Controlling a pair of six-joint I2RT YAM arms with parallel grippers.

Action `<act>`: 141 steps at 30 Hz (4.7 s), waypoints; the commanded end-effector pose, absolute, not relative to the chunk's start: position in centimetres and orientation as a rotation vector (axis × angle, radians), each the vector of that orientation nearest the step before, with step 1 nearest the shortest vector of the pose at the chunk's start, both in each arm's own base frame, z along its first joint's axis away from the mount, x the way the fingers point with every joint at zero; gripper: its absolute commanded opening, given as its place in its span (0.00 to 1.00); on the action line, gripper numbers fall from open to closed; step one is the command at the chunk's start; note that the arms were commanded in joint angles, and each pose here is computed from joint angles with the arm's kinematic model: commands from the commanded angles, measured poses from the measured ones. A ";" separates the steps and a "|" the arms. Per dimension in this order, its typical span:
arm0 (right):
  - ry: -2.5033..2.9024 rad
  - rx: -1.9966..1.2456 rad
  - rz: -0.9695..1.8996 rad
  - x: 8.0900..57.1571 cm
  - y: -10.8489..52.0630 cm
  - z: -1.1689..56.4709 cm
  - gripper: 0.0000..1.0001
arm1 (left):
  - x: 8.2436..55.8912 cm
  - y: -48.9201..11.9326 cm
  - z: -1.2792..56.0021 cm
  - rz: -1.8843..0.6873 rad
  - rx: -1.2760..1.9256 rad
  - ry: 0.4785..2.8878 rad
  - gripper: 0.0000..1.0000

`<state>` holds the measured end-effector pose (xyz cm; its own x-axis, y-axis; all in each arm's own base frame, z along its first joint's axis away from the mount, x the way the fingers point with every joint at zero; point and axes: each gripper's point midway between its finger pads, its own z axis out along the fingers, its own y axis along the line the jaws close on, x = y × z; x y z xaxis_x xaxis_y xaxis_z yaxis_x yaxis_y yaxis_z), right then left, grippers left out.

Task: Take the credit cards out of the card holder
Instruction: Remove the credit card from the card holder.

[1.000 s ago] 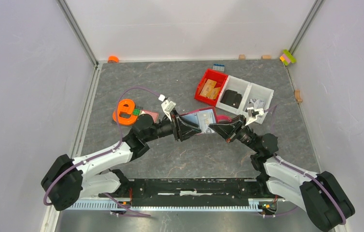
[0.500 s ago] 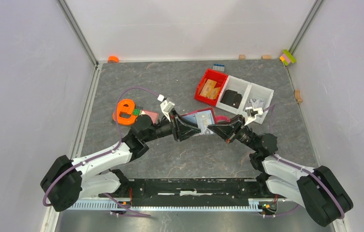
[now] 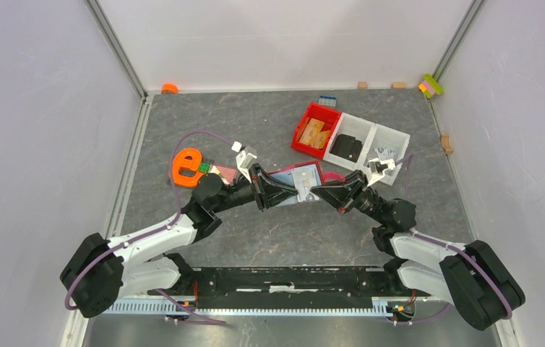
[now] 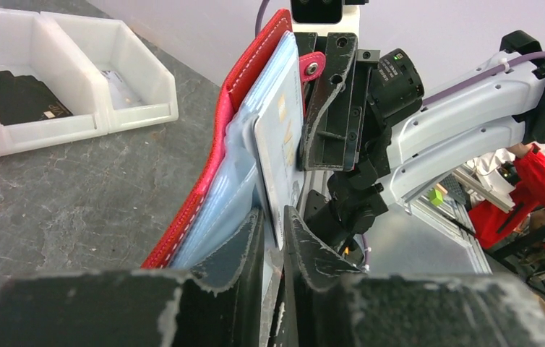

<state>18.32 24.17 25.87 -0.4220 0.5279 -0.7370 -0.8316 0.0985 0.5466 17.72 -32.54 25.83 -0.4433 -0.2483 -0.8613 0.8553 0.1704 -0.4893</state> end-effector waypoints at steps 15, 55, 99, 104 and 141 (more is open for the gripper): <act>1.184 -0.521 1.580 16.5 26.1 28.0 0.00 | 19.3 -32.8 25.1 -1.350 0.607 1.550 0.21; 1.342 -0.202 1.221 22.4 21.5 24.5 0.00 | 22.2 -30.2 23.3 -1.118 0.444 1.674 0.35; 1.255 -0.357 1.383 20.1 22.8 26.2 0.40 | 20.7 -30.7 25.0 -1.229 0.485 1.556 0.02; 1.261 -0.355 1.384 20.2 22.9 26.1 0.42 | 20.8 -30.7 24.9 -1.226 0.479 1.561 0.02; 1.300 -0.352 1.371 20.8 23.1 25.4 0.18 | 19.4 -32.7 25.0 -1.358 0.594 1.563 0.02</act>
<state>20.95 22.86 22.69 -0.3521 0.4798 -0.8037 -0.7894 0.3092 0.5304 20.79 -31.41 21.04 -0.4762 -0.1761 -0.8615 0.7597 0.4110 -0.5040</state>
